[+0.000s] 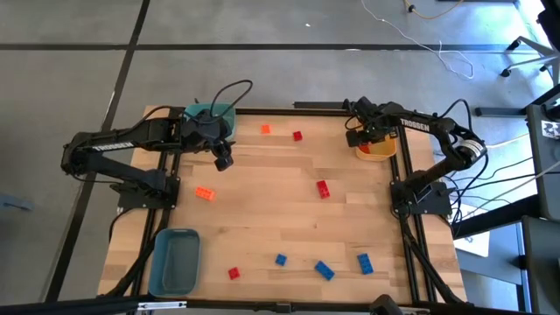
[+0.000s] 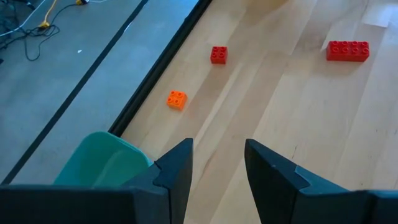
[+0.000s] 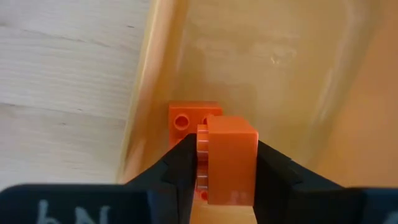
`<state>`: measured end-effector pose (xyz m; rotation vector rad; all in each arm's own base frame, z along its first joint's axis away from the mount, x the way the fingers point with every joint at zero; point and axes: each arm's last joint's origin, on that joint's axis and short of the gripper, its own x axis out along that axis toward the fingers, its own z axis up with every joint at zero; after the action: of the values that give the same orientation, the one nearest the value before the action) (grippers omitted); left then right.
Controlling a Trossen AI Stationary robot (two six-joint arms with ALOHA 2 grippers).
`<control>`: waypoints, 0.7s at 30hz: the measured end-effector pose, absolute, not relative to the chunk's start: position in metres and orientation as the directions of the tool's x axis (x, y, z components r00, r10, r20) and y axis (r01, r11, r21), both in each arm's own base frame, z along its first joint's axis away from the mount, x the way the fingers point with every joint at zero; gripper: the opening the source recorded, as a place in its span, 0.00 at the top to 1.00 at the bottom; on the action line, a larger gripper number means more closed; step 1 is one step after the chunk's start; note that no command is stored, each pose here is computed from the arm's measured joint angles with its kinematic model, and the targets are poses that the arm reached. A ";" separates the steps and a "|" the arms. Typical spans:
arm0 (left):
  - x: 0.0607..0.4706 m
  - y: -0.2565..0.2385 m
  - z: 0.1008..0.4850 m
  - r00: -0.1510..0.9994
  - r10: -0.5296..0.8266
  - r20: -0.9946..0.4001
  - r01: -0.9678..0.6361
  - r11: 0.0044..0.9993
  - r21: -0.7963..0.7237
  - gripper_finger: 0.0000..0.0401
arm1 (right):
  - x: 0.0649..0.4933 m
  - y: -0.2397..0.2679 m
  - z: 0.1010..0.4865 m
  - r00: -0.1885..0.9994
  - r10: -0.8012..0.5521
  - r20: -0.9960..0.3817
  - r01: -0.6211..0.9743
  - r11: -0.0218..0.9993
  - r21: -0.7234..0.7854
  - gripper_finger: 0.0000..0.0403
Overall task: Sort & place blocks by color
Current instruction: Put the orange game piece into the yellow bin
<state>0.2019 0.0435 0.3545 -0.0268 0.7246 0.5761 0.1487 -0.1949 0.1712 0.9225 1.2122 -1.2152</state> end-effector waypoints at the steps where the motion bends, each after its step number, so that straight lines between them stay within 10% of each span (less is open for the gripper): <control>1: 0.202 0.043 0.355 0.601 0.488 -0.633 -0.506 0.845 0.171 0.65 | 0.149 -0.195 0.171 -0.059 -0.174 -0.983 0.983 0.162 -0.088 0.69; 21: 0.201 0.043 0.354 0.595 0.487 -0.639 -0.505 0.845 0.174 0.65 | 0.148 -0.196 0.171 -0.064 -0.182 -0.981 0.984 0.152 -0.093 0.61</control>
<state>0.2013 0.0434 0.3539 -0.0256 0.7339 0.5761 0.1476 -0.1962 0.1712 0.9235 1.2063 -1.2249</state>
